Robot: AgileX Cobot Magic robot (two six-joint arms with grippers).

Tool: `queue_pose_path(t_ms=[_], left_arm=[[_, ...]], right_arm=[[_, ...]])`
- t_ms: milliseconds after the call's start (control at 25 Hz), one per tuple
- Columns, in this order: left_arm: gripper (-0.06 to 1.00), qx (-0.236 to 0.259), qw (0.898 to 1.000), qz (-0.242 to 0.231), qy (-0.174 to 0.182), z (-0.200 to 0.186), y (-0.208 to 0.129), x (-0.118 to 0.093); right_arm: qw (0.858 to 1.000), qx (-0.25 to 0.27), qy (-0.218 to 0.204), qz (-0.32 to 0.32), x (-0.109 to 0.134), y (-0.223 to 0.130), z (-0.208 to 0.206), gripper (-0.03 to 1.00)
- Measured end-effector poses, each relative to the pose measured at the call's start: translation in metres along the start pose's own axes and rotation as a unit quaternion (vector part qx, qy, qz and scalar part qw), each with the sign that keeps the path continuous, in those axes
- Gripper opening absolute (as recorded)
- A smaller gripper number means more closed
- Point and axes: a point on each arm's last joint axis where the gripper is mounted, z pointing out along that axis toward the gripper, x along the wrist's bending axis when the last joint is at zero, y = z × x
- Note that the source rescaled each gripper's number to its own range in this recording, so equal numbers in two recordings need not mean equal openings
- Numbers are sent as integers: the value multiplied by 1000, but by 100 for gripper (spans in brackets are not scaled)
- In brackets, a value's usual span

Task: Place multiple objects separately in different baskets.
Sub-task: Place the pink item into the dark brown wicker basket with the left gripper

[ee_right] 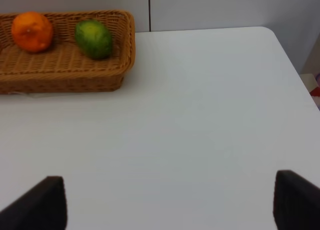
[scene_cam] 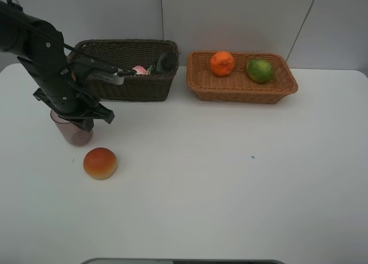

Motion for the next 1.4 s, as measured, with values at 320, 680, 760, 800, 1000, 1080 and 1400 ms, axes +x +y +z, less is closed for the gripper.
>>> queue_pose_path(t_ms=[320, 680, 760, 800, 1000, 1080, 1400], left_arm=[[0, 21, 1000, -1, 4, -7, 5, 1], [0, -28, 1000, -10, 9, -64, 31, 5], [0, -55, 998, -12, 9, -80, 39, 6], [0, -71, 997, -13, 9, -89, 45, 7], [0, -142, 990, -17, 7, -119, 70, 8], [0, -175, 984, -22, 7, -127, 78, 9], [0, -292, 954, -62, 2, -129, 103, 19]], right_arm=[[1000, 0, 0, 0, 0, 0, 0, 79], [1000, 0, 0, 0, 0, 0, 0, 79], [1000, 0, 0, 0, 0, 0, 0, 79], [1000, 0, 0, 0, 0, 0, 0, 79], [1000, 0, 0, 0, 0, 0, 0, 79], [1000, 0, 0, 0, 0, 0, 0, 79], [1000, 0, 0, 0, 0, 0, 0, 78]])
